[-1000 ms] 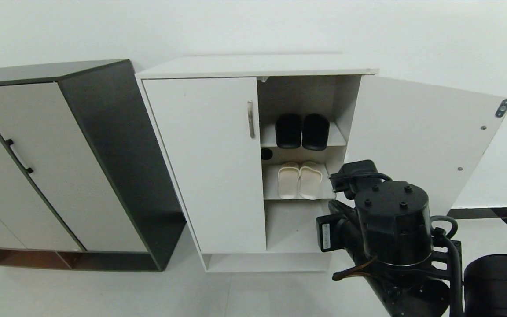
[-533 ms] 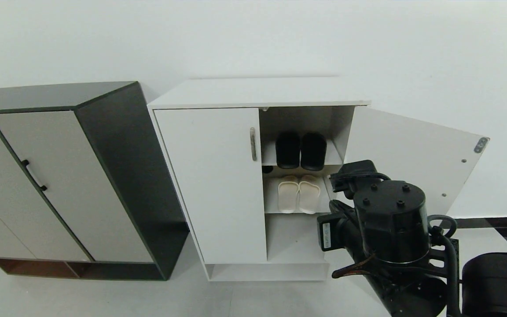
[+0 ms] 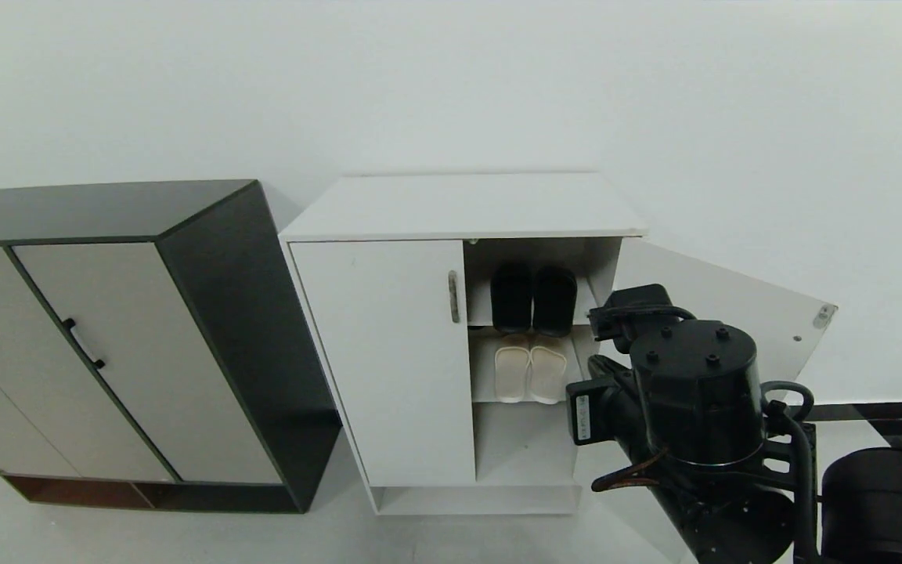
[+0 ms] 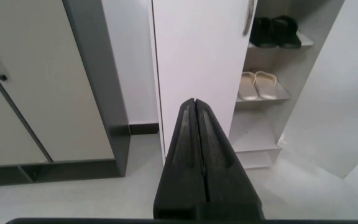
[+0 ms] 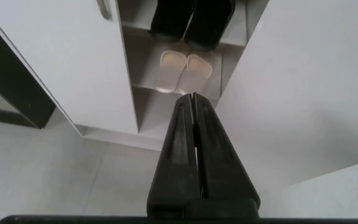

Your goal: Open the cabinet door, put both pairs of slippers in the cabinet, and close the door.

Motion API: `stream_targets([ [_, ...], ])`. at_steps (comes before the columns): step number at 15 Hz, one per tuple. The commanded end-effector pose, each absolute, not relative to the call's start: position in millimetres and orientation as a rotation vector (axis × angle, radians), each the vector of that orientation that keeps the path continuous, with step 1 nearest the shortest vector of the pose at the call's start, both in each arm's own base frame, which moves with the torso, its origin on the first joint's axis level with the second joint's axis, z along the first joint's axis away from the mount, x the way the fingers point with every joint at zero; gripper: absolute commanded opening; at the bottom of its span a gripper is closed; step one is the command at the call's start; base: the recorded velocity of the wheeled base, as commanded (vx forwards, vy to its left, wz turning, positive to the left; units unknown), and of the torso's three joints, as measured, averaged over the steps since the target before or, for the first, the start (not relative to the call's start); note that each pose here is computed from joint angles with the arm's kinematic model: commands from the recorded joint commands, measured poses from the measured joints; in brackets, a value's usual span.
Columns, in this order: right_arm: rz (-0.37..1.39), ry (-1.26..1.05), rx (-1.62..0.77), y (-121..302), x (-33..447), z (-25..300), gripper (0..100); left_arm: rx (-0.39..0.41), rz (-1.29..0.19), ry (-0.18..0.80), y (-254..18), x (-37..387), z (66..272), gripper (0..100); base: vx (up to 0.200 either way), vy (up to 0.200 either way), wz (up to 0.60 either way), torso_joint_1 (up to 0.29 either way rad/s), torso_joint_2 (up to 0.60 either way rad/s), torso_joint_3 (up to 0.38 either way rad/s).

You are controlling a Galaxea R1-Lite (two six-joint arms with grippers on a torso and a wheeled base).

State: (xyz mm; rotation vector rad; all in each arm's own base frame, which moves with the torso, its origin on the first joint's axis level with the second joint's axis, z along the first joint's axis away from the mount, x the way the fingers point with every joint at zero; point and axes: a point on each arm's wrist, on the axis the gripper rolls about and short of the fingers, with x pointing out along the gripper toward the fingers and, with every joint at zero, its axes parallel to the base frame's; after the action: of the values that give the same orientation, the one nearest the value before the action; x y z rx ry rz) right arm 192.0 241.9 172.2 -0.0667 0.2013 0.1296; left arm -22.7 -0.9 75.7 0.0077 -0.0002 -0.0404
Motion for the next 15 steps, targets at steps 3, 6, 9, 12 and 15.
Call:
stream_targets([
  [3,0.13,0.202,-0.067,242.2,192.1,171.8,0,0.008,-0.04,0.0,-1.0,-22.7,75.7,0,0.0,0.0,0.0,0.206,-0.51,-0.315],
  [6,0.131,0.201,-0.066,242.3,192.2,172.2,0,0.008,-0.04,0.0,-1.0,-22.7,75.7,0,0.0,0.0,0.0,0.225,-0.54,-0.31],
  [9,0.134,0.203,-0.067,242.0,192.5,171.8,0,0.008,-0.041,0.0,-0.9,-22.7,75.7,0,0.0,0.0,0.0,0.246,-0.56,-0.326],
  [12,0.136,0.203,-0.065,242.2,192.6,172.2,0,0.008,-0.038,0.0,-0.9,-22.7,75.7,0,0.0,0.0,0.0,0.259,-0.6,-0.33],
  [15,0.155,0.208,-0.059,241.4,192.8,171.5,0,0.008,-0.04,0.0,-1.0,-22.7,75.7,0,0.0,0.0,0.0,0.219,-0.5,-0.264],
])
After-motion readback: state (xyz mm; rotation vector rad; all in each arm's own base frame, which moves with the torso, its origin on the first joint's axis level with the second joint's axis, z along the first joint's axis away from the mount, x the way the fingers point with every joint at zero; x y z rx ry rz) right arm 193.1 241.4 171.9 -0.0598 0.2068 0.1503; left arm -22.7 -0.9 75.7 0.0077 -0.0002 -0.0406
